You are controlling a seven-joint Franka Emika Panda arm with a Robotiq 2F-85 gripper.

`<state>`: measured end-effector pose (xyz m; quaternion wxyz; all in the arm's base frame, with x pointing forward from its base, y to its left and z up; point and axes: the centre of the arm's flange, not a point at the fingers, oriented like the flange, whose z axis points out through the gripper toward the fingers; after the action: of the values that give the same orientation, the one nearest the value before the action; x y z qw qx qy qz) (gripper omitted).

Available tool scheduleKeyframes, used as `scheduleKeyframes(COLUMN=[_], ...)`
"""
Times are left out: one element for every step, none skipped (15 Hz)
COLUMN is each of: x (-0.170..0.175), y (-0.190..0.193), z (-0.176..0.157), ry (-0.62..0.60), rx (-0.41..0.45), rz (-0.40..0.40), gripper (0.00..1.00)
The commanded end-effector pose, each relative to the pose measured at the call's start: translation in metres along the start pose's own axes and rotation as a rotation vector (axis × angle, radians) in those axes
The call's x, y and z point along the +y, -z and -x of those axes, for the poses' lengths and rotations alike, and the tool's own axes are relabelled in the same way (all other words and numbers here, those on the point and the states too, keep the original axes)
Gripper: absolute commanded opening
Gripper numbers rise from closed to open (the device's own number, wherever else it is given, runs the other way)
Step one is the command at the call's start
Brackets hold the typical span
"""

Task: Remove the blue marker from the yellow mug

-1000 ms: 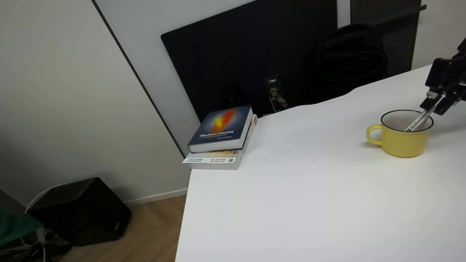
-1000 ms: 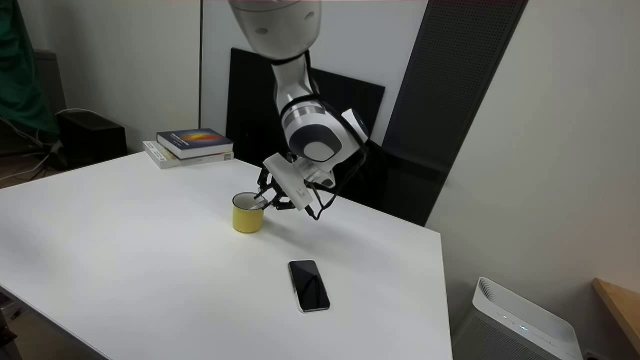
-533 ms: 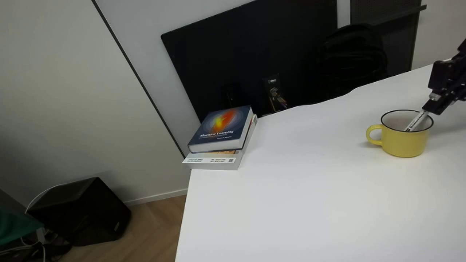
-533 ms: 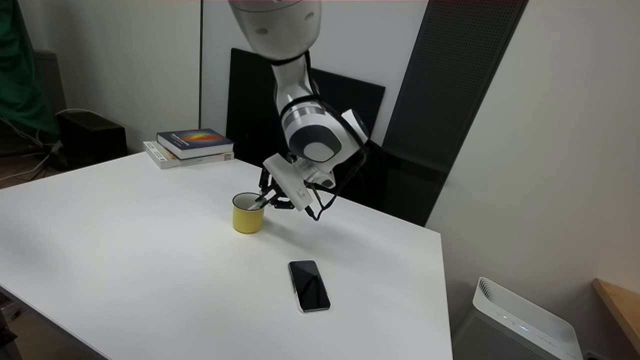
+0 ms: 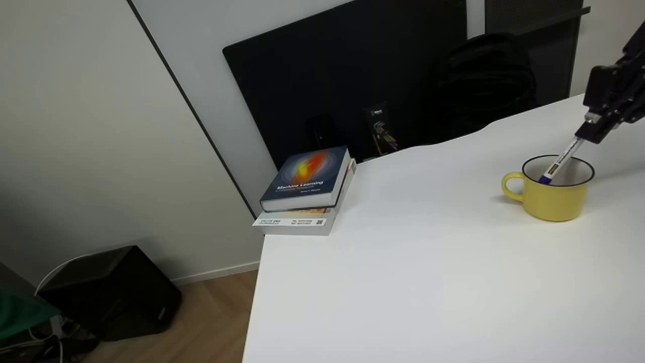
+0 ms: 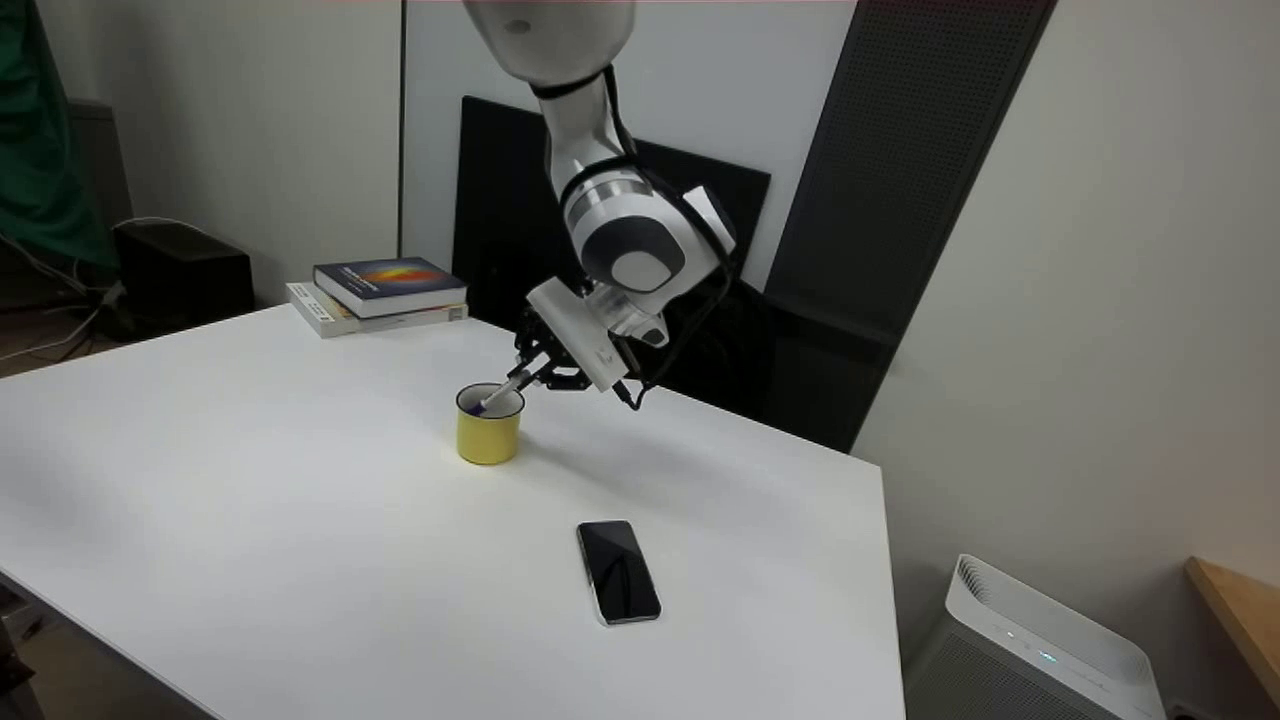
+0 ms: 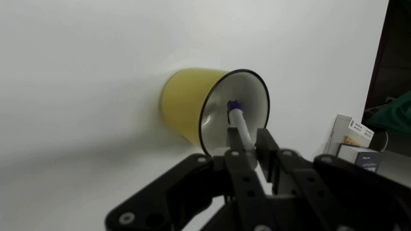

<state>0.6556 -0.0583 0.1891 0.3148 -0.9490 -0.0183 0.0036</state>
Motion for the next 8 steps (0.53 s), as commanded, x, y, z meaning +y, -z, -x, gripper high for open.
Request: scheduleKeyframes(x=[-0.04, -0.049, -0.059, -0.068, -0.079, -0.087, -0.096, -0.103], y=[0.027, 0.032, 0.039, 0.044, 0.052, 0.059, 0.068, 0.075], z=[-0.011, -0.012, -0.013, -0.014, -0.015, -0.016, -0.016, -0.015], ry=[0.057, 0.078, 0.107, 0.134, 0.163, 0.186, 0.206, 0.217], rx=[-0.009, -0.01, -0.007, -0.008, -0.01, -0.014, -0.026, -0.038], rz=[0.047, 0.064, 0.09, 0.109, 0.131, 0.149, 0.165, 0.19], gripper=[0.04, 0.04, 0.04, 0.04, 0.04, 0.04, 0.04, 0.04])
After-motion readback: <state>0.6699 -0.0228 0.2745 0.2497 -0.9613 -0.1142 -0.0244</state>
